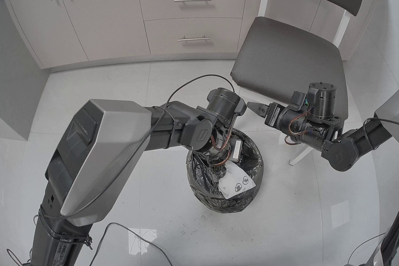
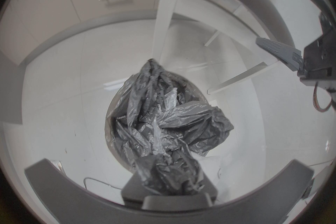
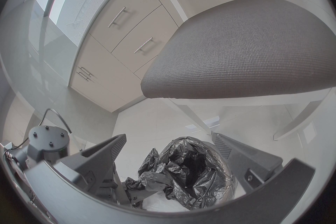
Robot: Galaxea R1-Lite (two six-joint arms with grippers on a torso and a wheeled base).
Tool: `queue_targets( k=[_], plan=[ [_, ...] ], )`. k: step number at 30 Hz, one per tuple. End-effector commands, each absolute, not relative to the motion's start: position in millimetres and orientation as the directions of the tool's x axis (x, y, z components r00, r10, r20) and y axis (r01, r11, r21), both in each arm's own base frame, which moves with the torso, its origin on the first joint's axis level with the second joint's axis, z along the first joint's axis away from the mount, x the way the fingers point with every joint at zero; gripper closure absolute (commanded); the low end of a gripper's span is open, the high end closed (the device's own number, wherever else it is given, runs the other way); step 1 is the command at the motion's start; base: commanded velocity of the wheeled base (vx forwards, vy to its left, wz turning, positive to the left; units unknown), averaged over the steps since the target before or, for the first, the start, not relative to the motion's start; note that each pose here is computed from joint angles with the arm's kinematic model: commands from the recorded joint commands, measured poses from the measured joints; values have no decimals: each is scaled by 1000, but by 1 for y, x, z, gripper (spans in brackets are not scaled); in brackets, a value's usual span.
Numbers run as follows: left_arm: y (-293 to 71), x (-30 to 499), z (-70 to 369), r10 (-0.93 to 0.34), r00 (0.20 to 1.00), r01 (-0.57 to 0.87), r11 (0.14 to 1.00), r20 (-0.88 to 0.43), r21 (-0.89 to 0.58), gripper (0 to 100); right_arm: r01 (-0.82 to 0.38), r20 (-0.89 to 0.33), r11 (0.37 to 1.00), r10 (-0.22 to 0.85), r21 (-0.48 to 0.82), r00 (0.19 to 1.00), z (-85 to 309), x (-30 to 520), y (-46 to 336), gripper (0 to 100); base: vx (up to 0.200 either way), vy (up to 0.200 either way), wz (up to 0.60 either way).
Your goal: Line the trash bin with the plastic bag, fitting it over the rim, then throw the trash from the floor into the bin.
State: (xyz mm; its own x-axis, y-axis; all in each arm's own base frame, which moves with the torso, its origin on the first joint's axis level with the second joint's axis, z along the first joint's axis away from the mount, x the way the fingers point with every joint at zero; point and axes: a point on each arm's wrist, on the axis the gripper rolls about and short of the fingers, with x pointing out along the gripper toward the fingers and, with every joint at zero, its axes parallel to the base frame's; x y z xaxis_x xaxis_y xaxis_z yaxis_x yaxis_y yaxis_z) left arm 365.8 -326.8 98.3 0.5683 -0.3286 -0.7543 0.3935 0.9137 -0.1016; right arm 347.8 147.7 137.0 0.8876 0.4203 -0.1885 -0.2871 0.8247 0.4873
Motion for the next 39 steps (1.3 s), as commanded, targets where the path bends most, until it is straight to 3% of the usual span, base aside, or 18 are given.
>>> queue_targets(
  k=[1, 11, 12, 34, 39],
  plan=[
    [-331, 365, 97, -327, 583, 408, 909, -743, -80, 100, -293, -180, 823, 423, 488, 888, 140, 346, 147, 0, 0, 0, 0],
    [-328, 369, 95, -298, 606, 401, 915, -737, -41, 100, -296, -175, 821, 424, 488, 888, 143, 344, 147, 0, 0, 0, 0],
    [-328, 369, 94, -290, 611, 399, 917, -737, -31, 0, -295, -175, 822, 423, 488, 889, 143, 344, 147, 0, 0, 0, 0],
    [-324, 372, 102, -240, 669, 351, 936, -703, 15, 0, -313, -202, 823, 448, 475, 871, 135, 337, 156, 0, 0, 0, 0],
    [-308, 352, 151, -141, 711, 252, 966, -689, 61, 0, -350, -255, 817, 498, 458, 829, 119, 325, 179, 0, 0, 0, 0]
  ],
)
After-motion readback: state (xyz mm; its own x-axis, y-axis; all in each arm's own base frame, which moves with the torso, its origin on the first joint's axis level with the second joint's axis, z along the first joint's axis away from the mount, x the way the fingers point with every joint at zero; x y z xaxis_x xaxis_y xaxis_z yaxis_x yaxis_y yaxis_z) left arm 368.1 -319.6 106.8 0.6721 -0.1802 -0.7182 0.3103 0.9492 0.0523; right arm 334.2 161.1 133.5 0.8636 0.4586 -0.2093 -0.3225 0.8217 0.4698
